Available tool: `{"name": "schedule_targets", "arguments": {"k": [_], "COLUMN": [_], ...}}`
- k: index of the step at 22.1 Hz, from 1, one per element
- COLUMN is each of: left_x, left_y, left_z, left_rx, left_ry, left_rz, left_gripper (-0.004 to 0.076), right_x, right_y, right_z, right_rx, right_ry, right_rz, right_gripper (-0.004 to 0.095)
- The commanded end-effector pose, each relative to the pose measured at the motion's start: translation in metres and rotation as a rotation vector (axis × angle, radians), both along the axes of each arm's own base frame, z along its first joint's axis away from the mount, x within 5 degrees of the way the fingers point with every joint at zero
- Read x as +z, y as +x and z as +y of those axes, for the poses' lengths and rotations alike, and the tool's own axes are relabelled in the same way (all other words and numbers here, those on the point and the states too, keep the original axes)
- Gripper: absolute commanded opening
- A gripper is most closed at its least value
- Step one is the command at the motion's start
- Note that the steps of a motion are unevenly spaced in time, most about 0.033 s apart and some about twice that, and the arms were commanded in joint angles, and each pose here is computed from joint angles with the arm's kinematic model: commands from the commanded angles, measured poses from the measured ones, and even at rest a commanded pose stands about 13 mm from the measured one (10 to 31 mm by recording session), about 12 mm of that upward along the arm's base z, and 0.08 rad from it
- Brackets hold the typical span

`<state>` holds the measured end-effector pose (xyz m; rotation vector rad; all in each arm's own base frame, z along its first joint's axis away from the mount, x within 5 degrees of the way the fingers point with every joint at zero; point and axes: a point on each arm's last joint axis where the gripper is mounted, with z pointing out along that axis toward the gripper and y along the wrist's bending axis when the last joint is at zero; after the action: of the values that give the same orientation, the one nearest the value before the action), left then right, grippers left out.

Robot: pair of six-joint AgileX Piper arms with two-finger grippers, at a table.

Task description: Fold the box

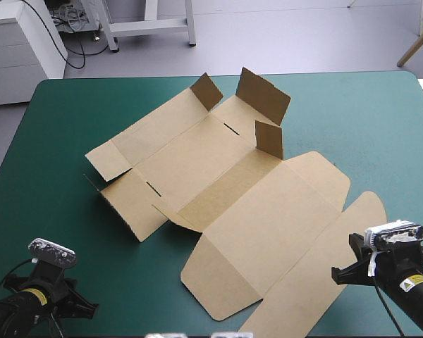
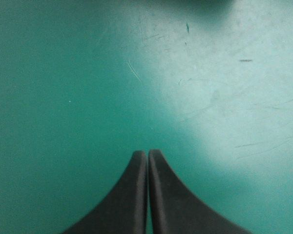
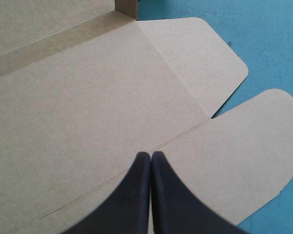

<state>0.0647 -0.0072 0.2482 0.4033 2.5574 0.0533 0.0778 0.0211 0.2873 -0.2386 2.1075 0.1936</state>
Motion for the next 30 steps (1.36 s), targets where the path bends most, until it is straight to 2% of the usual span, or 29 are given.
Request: {"name": "schedule_targets", "arguments": {"k": [1,11,13,17,18,30], "left_x": [0.009,0.009,0.009,0.009,0.009,0.009], "left_y": [0.004,0.004,0.004,0.004,0.004,0.004], "left_z": [-0.001,-0.001,-0.001,-0.001,-0.001,-0.001], "left_rx": [0.005,0.008,0.008,0.008,0.008,0.008], "left_ry": [-0.016,-0.018,-0.018,-0.018,-0.018,-0.018], "left_rz": [-0.054,-0.053,-0.053,-0.053,-0.053,-0.053], "left_gripper": [-0.001,-0.001,-0.001,-0.001,-0.001,-0.001], "right_x": [0.013,0.013,0.012,0.018,0.02,0.08], "right_y": [0.005,0.005,0.005,0.006,0.007,0.095], "right_z": [-0.001,-0.001,-0.002,-0.008,-0.008,-0.011], "right_rx": [-0.017,-0.018,-0.014,-0.03,-0.031,0.004], "right_ry": [0.013,0.008,-0.012,-0.123,-0.132,-0.15], "right_rz": [-0.074,-0.074,-0.076,-0.089,-0.084,0.071], "right_gripper": [-0.0019,-0.0019,-0.0019,-0.0019,-0.0019,-0.0019]}}
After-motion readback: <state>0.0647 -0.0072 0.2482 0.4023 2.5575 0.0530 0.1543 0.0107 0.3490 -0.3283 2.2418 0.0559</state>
